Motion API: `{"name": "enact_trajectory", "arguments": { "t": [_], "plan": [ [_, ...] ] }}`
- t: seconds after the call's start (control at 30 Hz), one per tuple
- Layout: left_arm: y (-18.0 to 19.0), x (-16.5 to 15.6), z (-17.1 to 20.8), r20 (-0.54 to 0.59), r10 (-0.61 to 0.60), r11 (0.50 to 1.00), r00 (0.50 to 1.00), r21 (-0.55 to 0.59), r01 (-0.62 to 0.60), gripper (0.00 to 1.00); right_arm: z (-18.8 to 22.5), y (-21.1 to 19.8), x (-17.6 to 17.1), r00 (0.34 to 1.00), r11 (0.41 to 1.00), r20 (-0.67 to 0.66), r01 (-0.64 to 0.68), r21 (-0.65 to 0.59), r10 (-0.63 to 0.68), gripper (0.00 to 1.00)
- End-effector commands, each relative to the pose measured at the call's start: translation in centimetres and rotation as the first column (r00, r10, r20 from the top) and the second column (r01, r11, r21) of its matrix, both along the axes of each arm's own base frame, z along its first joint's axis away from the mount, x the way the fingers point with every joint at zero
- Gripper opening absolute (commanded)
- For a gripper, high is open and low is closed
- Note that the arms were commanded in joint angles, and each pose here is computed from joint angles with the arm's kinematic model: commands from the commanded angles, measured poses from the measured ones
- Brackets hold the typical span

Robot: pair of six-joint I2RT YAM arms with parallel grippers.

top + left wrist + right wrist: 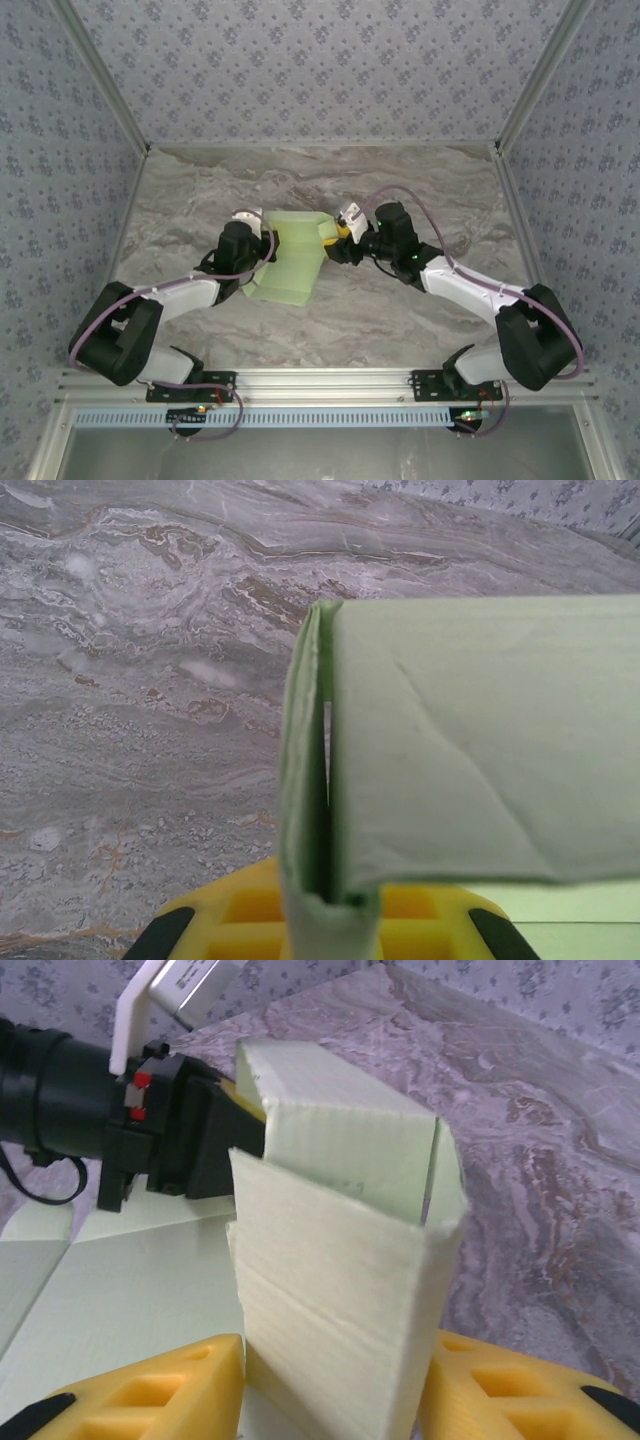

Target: Fold the paper box

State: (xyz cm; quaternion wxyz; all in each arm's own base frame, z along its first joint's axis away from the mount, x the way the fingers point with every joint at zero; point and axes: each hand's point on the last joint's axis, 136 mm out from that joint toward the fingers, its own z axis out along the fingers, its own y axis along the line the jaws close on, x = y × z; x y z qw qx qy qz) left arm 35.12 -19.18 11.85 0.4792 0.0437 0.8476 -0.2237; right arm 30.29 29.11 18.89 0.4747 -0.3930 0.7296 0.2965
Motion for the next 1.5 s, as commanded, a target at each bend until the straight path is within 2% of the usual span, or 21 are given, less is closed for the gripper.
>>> {"name": "enact_trajectory", "arguments": {
  "t": [0.0, 0.37, 0.43, 0.53, 0.57, 0.73, 0.93, 1.1, 1.23, 1.33, 1.37, 1.4, 1.47],
  "plan": [
    [-0.6, 0.6, 1.2, 0.038, -0.01, 1.0, 0.999, 0.013, 0.01, 0.0, 2.2, 0.5, 1.4, 0.997, 1.0, 0.07, 0.025, 0.012, -0.026, 0.46],
    [-0.8, 1.0, 1.5, 0.035, 0.01, 0.999, 0.999, 0.044, -0.012, 0.0, 2.1, 3.0, 0.4, 0.997, 0.998, 0.058, -0.058, -0.031, 0.06, 0.48],
    [-0.7, 1.1, 1.6, 0.033, 0.023, 0.999, 0.999, 0.046, -0.024, 0.0, 2.0, 2.8, 0.8, 0.997, 0.999, 0.067, -0.024, -0.043, 0.027, 0.48],
    [-0.3, 1.1, 1.5, 0.039, 0.05, 0.996, 0.998, 0.068, -0.053, 0.0, 1.3, 1.7, 2.9, 0.988, 0.989, 0.082, 0.139, -0.053, -0.135, 0.48],
    [-0.3, 1.1, 1.3, 0.036, 0.055, 0.996, 0.998, 0.072, -0.058, 0.0, 1.1, 1.8, 2.9, 0.986, 0.988, 0.082, 0.146, -0.039, -0.143, 0.48],
    [0.0, 1.2, 0.8, 0.026, 0.068, 0.994, 0.997, 0.085, -0.07, 0.0, 0.9, 2.5, 0.9, 0.997, 0.999, 0.068, 0.036, -0.018, -0.035, 0.53],
    [0.6, 1.2, 0.5, 0.012, 0.109, 0.988, 0.994, 0.106, -0.11, 0.0, 1.0, 1.8, 1.7, 0.99, 0.991, 0.066, 0.13, -0.019, -0.128, 0.49],
    [0.8, 1.5, 0.1, -0.001, 0.139, 0.985, 0.99, 0.107, -0.138, 0.0, 1.0, 4.1, 0.3, 0.996, 0.998, 0.067, 0.057, 0.014, -0.058, 0.53],
    [1.1, 1.3, 0.0, 0.012, 0.16, 0.978, 0.987, 0.133, -0.16, 0.0, 0.9, 3.7, 1.0, 0.992, 0.994, 0.061, 0.111, 0.0, -0.11, 0.54],
    [1.0, 1.4, 0.2, 0.014, 0.157, 0.978, 0.988, 0.138, -0.157, 0.0, 1.1, 4.0, 0.3, 0.996, 0.998, 0.052, 0.067, 0.0, -0.067, 0.59],
    [1.0, 1.3, 0.2, 0.015, 0.155, 0.978, 0.988, 0.14, -0.155, 0.0, 1.1, 3.9, 0.0, 0.998, 0.999, 0.042, 0.048, 0.007, -0.048, 0.64],
    [1.0, 1.3, 0.4, 0.02, 0.152, 0.979, 0.988, 0.137, -0.153, 0.0, 1.0, 3.8, -0.7, 1.0, 1.0, 0.022, -0.016, 0.023, 0.016, 0.69],
    [0.6, 1.2, 0.6, 0.025, 0.131, 0.985, 0.991, 0.114, -0.133, 0.0, 1.1, 3.5, -2.7, 0.985, 0.983, -0.004, -0.17, 0.067, 0.17, 0.72]
  ]
}}
